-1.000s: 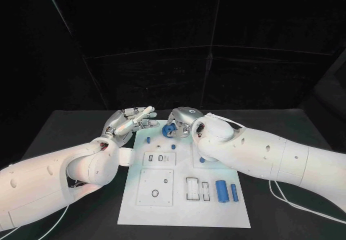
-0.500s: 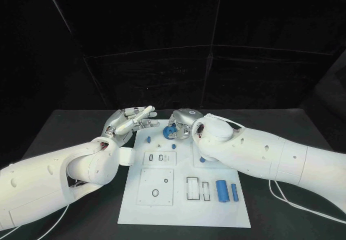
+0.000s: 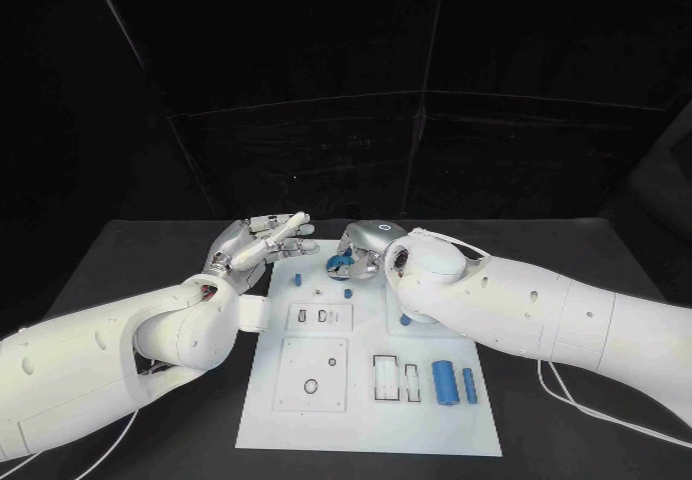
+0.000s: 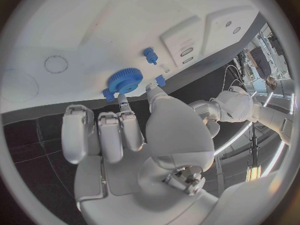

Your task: Assemble the parts on the task board

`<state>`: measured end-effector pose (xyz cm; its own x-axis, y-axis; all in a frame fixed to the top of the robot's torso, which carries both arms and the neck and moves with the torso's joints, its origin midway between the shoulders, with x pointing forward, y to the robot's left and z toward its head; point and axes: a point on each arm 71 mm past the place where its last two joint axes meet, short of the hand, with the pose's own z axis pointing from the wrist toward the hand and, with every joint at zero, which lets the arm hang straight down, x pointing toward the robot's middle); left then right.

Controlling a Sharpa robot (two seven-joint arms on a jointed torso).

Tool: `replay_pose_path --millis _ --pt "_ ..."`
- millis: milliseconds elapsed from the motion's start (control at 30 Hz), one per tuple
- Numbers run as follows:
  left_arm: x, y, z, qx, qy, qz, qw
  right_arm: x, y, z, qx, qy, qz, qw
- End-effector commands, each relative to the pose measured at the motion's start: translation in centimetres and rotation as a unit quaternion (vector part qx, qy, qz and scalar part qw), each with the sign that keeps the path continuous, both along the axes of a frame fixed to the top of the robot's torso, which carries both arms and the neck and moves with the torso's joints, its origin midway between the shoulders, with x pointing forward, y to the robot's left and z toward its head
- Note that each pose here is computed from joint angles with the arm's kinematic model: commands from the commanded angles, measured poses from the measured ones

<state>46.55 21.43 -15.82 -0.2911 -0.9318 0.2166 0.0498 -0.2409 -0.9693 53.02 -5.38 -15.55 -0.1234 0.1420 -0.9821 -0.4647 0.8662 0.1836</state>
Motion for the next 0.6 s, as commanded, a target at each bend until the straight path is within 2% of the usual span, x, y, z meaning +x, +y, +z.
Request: replay_pose_path --millis 33,167,300,433,600 --pt "-0.02 -0.1 0.19 -0.002 -0.005 -0.007 1.000 0.0 -0.1 -0.1 -0.005 0.014 -0.002 1.000" --pt "-0.02 -0.1 0.19 -0.002 -0.005 -0.007 1.000 0.1 -0.4 -0.1 0.001 0.011 -0.009 1.000" --pt "-0.03 -0.1 0.20 -0.002 -0.005 -0.007 1.000 0.1 -0.9 0.6 0.036 -0.019 -0.011 0.999" --pt "0.00 0.1 0.19 -0.001 -0.005 -0.005 1.000 -0.4 -1.7 1.4 0.095 -0.049 0.009 0.994" --pt "0.01 0.3 0.19 0.000 -0.006 -0.003 1.000 -0.9 -3.7 2.0 0.144 -0.053 0.023 0.988"
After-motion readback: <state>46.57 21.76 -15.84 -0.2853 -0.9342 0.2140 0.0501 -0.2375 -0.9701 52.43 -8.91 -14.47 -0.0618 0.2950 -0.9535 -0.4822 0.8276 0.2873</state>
